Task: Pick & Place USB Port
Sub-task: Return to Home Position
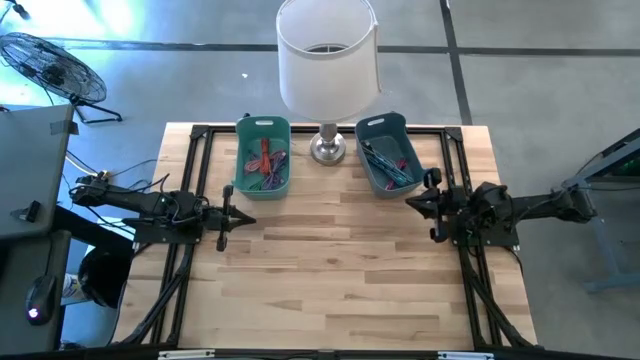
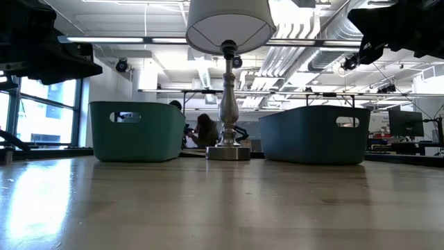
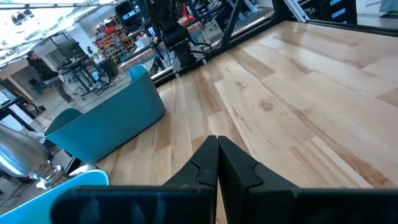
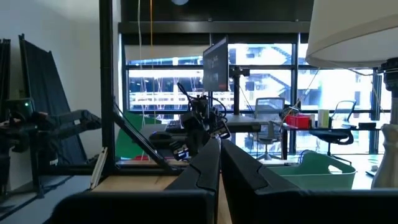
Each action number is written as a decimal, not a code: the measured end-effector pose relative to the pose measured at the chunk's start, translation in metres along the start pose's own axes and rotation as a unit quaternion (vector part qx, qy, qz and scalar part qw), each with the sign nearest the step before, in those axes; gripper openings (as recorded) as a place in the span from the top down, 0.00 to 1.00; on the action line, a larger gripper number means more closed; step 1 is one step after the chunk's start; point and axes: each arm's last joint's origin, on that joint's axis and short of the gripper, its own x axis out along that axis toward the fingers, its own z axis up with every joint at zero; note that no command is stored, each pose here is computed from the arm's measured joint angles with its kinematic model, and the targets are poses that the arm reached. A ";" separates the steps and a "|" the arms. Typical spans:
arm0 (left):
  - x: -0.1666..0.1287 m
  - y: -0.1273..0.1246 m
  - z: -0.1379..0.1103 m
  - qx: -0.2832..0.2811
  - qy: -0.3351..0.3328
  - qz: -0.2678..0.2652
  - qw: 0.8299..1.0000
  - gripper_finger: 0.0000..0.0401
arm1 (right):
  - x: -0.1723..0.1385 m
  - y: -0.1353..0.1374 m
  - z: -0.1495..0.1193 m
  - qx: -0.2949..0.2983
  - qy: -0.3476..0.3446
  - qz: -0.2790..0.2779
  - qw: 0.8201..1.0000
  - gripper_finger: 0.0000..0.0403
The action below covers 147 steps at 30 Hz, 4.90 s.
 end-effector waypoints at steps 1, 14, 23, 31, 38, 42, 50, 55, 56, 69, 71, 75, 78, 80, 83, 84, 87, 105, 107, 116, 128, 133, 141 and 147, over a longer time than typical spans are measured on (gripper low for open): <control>0.000 0.000 0.000 0.000 0.000 0.000 1.000 1.00 | 0.000 0.000 0.000 0.000 0.000 0.000 1.000 0.98; 0.000 0.000 0.000 0.000 0.000 0.000 1.000 1.00 | -0.013 0.000 0.019 0.001 -0.090 0.000 0.996 0.99; 0.000 0.000 0.000 0.000 0.000 0.000 1.000 1.00 | -0.021 0.000 0.030 0.002 -0.146 0.000 0.989 0.99; 0.000 0.000 0.000 0.000 0.000 0.000 1.000 1.00 | -0.019 0.000 0.027 0.001 -0.131 0.000 0.991 1.00; 0.000 0.000 0.000 0.000 0.000 0.000 1.000 1.00 | -0.019 0.000 0.026 0.001 -0.126 0.000 0.992 0.99; 0.000 0.000 0.000 0.000 0.000 0.000 1.000 1.00 | -0.019 0.000 0.024 -0.013 -0.115 -0.002 0.993 0.98; 0.000 0.000 0.000 0.000 0.000 0.000 1.000 1.00 | -0.016 0.000 0.009 -0.025 -0.033 -0.001 0.999 0.98; 0.000 0.000 0.000 0.000 0.000 0.000 1.000 1.00 | -0.016 0.000 -0.001 -0.023 0.017 0.003 1.000 0.98; 0.000 0.000 0.000 0.000 0.000 0.000 1.000 1.00 | -0.016 0.000 -0.002 -0.025 0.023 0.006 0.999 0.98; 0.000 0.000 0.000 0.000 0.000 0.000 1.000 1.00 | -0.017 0.000 -0.014 -0.065 0.081 0.011 0.995 0.98; 0.000 0.000 0.000 0.000 0.000 0.000 1.000 1.00 | -0.018 0.000 -0.015 -0.069 0.090 0.012 0.994 0.98; 0.000 0.000 0.000 0.000 0.000 0.000 1.000 1.00 | -0.018 0.000 -0.016 -0.072 0.093 0.012 0.993 0.98; 0.000 0.000 0.000 0.000 0.000 0.000 1.000 1.00 | -0.018 0.000 -0.016 -0.079 0.093 0.013 0.992 0.98; 0.000 0.000 0.000 0.000 0.000 0.000 1.000 1.00 | -0.018 0.000 -0.016 -0.082 0.093 0.013 0.992 0.98; 0.000 0.000 0.000 0.000 0.000 0.000 1.000 1.00 | -0.018 0.000 -0.016 -0.083 0.093 0.013 0.992 0.98; 0.000 0.000 0.000 0.000 0.000 0.000 1.000 1.00 | -0.018 0.000 -0.016 -0.083 0.093 0.013 0.992 0.98; 0.000 0.000 0.000 0.000 0.000 0.000 1.000 1.00 | -0.018 0.000 -0.016 -0.083 0.093 0.013 0.992 0.99; 0.000 0.000 0.000 0.000 0.000 0.000 1.000 1.00 | -0.018 0.000 -0.016 -0.069 0.093 0.012 0.993 0.98; 0.000 0.000 0.000 0.000 0.000 0.000 1.000 1.00 | -0.018 0.000 -0.016 -0.068 0.093 0.012 0.993 0.98; 0.000 0.000 0.000 0.044 0.000 0.001 0.999 1.00 | -0.018 0.000 -0.016 -0.068 0.093 0.012 0.993 0.99; -0.012 0.009 0.014 0.087 -0.077 0.050 0.992 1.00 | -0.018 0.000 -0.016 -0.068 0.093 0.012 0.993 1.00; -0.012 0.009 0.012 0.095 -0.056 0.048 0.993 1.00 | -0.017 0.000 -0.016 -0.068 0.095 0.012 0.993 0.99; -0.011 0.015 0.006 0.013 -0.019 0.081 0.996 1.00 | -0.017 0.000 -0.017 -0.068 0.097 0.012 0.993 1.00; -0.011 0.021 0.003 -0.070 -0.016 0.106 0.992 1.00 | -0.017 0.000 -0.017 -0.067 0.097 0.012 0.993 0.99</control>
